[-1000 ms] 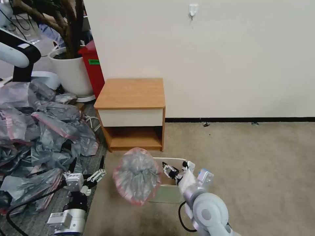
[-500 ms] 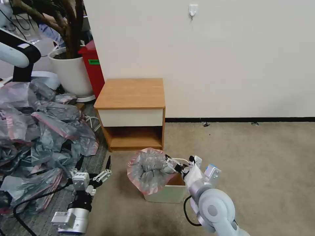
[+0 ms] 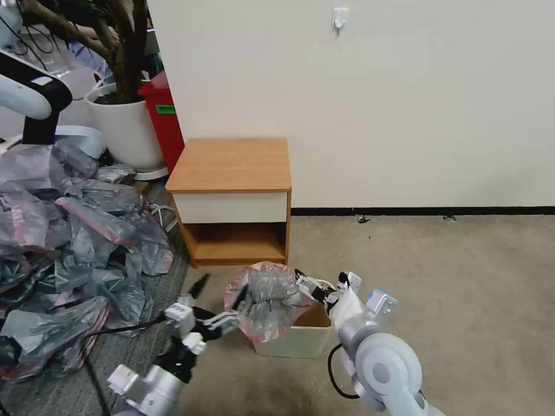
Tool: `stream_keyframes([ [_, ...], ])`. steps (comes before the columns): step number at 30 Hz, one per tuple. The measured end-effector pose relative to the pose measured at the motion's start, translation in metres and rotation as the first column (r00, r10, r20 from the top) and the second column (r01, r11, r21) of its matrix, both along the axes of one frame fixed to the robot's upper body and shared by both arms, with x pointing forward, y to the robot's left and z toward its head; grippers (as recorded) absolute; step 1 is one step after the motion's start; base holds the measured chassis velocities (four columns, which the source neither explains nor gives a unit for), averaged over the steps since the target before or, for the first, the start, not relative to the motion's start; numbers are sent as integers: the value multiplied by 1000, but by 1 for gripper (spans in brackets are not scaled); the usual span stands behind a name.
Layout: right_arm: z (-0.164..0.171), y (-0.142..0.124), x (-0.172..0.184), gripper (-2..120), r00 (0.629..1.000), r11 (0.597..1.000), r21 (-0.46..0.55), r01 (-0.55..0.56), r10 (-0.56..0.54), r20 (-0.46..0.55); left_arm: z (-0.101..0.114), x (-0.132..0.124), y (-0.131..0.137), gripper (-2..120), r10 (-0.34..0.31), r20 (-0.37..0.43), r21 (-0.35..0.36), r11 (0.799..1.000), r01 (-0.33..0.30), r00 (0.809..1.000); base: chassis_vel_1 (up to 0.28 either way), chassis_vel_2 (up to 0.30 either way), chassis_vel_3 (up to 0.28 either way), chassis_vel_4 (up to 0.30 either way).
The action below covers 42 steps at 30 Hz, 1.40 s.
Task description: Pick up the garbage bag from the table and place it over the trash can.
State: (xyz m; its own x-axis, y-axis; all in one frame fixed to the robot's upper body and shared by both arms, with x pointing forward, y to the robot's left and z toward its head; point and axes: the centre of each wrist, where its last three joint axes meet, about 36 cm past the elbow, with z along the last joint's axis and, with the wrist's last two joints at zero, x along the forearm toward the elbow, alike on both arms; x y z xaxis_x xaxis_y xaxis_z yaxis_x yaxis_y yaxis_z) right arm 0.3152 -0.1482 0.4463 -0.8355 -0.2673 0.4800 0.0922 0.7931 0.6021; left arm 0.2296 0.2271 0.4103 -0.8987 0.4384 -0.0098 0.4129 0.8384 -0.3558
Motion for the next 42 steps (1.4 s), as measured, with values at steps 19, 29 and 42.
stream_keyframes([
  [19, -1, -6, -13, 99, 999, 999, 9, 42, -42, -13, 33, 15, -63, 100, 112, -352, 34, 994, -107, 929, 0, 0, 0, 0],
  [29, -6, -4, -17, 99, 999, 999, 0, 49, -49, -24, 28, 24, -83, 100, 155, -397, 53, 988, -146, 905, 0, 0, 0, 0],
  [42, -9, -7, -21, 98, 998, 998, -6, 64, -64, -23, 7, 37, -88, 100, 233, -444, 143, 972, -188, 866, 0, 0, 0, 0],
])
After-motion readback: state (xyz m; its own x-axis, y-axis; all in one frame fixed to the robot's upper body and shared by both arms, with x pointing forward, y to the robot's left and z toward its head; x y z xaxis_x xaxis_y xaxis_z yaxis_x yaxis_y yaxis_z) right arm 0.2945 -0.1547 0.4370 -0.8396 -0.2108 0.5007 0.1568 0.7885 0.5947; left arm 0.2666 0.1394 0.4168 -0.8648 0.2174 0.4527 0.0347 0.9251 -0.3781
